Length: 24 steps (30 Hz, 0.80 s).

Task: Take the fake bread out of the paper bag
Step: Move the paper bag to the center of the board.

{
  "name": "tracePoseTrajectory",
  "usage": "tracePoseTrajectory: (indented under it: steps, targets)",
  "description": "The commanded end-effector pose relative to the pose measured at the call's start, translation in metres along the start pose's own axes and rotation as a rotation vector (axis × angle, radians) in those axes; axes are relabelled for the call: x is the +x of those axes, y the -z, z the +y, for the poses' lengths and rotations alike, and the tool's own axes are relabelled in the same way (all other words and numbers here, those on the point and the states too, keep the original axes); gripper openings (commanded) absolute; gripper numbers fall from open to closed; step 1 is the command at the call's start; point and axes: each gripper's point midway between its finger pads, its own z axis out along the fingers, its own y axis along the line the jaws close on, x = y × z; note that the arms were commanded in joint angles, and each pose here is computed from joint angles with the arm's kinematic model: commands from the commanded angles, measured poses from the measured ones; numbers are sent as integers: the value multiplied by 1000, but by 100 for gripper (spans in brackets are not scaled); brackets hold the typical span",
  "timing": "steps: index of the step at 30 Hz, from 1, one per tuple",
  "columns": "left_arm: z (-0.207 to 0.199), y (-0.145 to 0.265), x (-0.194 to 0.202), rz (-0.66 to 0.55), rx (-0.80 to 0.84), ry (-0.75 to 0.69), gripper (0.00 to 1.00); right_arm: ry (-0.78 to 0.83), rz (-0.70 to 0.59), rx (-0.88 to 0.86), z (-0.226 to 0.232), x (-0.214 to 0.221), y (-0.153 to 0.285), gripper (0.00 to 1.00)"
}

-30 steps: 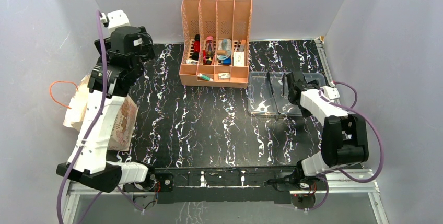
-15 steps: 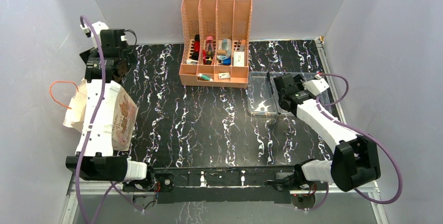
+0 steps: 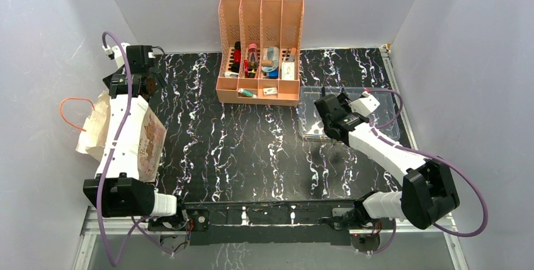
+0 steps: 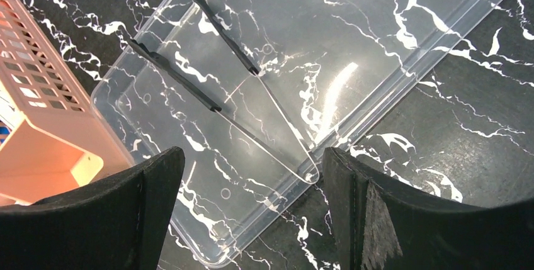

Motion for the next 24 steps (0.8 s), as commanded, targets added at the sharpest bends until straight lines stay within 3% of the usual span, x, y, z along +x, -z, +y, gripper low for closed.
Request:
tracePoseTrajectory:
  steps: [1,16,19,24]
  targets:
    - [-1,-2,8,13,24,22,98,-19,-8,-25,9,4,0,79]
    - [-6,-9,32,20,67,72,91,-20,-17,-45,8,0,14,79]
    - [-4,-9,33,15,65,72,84,-25,-15,-48,8,-1,15,79]
    - [-3,-10,38,14,61,70,59,-24,-7,-57,11,2,18,79]
